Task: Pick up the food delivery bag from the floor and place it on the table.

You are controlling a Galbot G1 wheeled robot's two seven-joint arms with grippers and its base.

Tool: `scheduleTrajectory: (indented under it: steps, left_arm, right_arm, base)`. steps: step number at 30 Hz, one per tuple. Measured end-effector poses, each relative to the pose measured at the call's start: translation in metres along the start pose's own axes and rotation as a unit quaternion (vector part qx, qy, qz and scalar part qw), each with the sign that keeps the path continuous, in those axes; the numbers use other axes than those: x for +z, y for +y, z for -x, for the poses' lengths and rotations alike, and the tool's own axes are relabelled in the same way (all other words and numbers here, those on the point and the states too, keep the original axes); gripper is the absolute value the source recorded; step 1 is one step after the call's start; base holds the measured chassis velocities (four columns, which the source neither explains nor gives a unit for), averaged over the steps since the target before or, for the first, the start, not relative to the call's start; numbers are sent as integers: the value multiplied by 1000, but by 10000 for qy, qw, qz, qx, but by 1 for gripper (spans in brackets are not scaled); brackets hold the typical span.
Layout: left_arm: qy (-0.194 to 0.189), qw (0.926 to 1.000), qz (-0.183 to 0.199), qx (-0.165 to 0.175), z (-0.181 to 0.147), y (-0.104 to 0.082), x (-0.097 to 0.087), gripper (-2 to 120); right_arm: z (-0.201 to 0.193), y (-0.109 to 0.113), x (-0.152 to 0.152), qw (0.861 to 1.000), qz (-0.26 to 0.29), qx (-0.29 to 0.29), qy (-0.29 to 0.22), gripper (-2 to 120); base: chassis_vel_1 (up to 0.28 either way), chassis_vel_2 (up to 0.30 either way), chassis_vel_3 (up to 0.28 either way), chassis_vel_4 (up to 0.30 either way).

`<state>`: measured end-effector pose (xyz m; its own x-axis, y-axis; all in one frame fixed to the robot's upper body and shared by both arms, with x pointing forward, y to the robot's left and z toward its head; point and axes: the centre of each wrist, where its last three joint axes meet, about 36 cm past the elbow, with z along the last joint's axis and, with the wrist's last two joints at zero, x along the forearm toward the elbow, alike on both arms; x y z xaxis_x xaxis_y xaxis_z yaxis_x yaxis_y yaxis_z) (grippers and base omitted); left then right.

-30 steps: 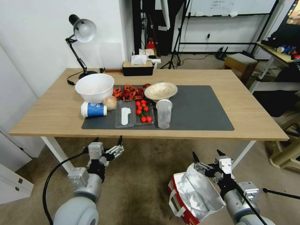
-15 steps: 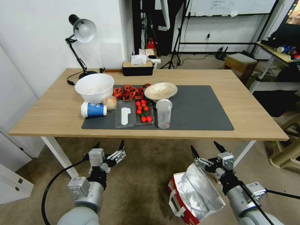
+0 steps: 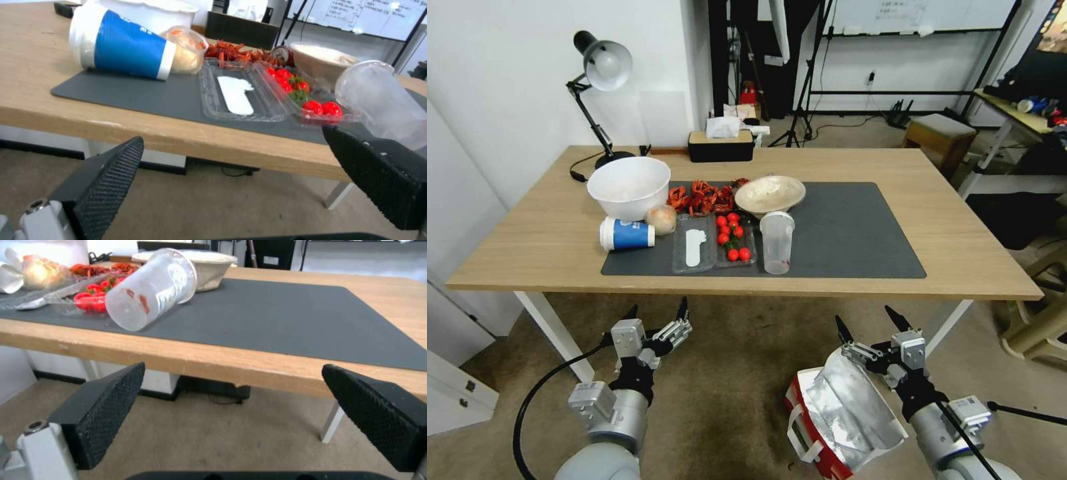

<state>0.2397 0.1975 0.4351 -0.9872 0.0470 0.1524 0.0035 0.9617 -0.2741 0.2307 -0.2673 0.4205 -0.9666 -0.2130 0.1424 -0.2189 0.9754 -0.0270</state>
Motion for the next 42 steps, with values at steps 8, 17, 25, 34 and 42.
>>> scheduleTrajectory:
  steps: [8, 17, 25, 34, 42]
  left_arm:
    - [10, 10000, 10, 37, 1, 1, 2, 100]
    - [31, 10000, 42, 21, 2, 3, 5, 100]
    - [57, 9999, 74, 47, 2, 4, 6, 100]
    - [84, 9999, 97, 58, 3, 5, 7, 100]
    - [93, 9999, 105, 69, 5, 7, 8, 100]
  right_arm:
    - [1, -2, 3, 10000, -5, -1, -7, 100]
    - [2, -3, 5, 10000, 16, 3, 8, 100]
    - [2, -3, 8, 9999, 104, -31, 67, 100]
    - [4, -3, 12, 9998, 138, -62, 106, 100]
    - [7, -2, 14, 9998, 165, -73, 106, 100]
  base:
    - [0, 0, 0, 0]
    - [0, 0, 0, 0]
    - [0, 0, 0, 0]
    - [0, 0, 0, 0]
    - [0, 0, 0, 0]
